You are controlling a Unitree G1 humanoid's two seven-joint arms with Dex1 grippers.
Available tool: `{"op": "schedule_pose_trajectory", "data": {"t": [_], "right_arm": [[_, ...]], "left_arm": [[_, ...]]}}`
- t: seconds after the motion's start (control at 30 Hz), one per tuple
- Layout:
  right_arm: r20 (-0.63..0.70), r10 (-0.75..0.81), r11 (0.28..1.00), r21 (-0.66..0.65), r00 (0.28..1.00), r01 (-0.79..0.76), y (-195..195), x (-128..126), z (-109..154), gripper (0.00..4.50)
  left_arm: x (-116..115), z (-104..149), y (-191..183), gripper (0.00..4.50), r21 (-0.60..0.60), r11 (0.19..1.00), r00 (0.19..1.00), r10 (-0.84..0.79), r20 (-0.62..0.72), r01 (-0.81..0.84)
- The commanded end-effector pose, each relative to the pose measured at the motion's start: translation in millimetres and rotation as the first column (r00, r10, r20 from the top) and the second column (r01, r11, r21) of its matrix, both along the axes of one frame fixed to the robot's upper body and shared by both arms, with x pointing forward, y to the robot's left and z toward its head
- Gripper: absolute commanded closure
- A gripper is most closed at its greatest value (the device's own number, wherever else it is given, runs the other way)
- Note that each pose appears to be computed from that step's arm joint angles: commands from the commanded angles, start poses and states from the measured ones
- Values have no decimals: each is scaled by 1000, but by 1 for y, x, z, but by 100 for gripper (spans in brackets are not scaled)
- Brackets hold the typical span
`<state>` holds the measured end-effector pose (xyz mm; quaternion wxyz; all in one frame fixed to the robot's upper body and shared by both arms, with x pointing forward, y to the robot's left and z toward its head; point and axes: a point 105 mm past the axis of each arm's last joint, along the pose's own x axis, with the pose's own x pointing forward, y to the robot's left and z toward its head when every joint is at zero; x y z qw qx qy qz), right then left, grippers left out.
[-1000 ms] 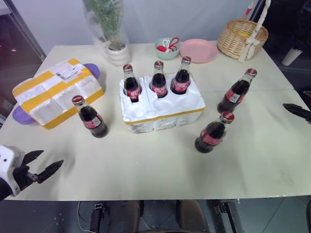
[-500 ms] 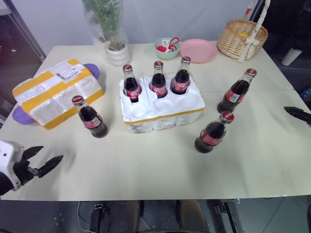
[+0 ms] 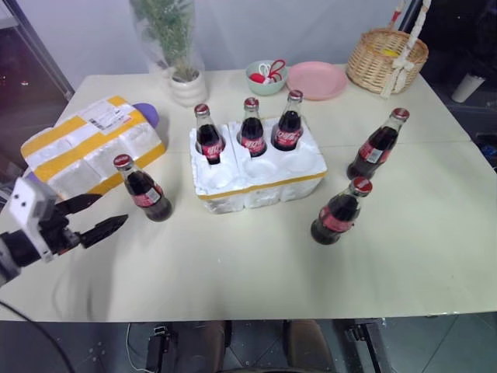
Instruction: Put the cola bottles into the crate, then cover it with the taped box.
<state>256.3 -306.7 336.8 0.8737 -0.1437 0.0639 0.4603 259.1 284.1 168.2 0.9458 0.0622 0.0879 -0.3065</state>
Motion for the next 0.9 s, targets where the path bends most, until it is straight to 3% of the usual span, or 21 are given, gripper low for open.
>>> {"op": "schedule_pose_trajectory", "data": {"t": [0.03, 0.27, 0.57, 0.77, 0.83, 0.9], "right_arm": [[-14, 238, 971, -11, 971, -238, 52, -25, 12, 0], [-26, 380, 924, -25, 925, -381, 96, -48, 5, 0], [-24, 365, 931, 31, 931, -365, 104, -44, -1, 0], [-27, 383, 924, 11, 923, -383, 112, -48, -9, 0], [-21, 369, 929, 10, 929, -369, 112, -46, -9, 0], [-23, 358, 934, 11, 933, -358, 112, -45, -9, 0]], "left_arm": [[14, 1, -4, 3, 18, 1000, 1000, -15, 15, 15], [36, -13, -18, 3, 21, 999, 999, -41, 18, 41], [61, -18, -36, 3, -2, 998, 996, -67, 55, 67], [66, -21, -45, 3, 2, 994, 992, -111, 60, 111], [65, -18, -47, 56, -13, 992, 990, -126, 64, 127], [64, -16, -47, 139, -22, 990, 989, -135, 65, 137]]}}
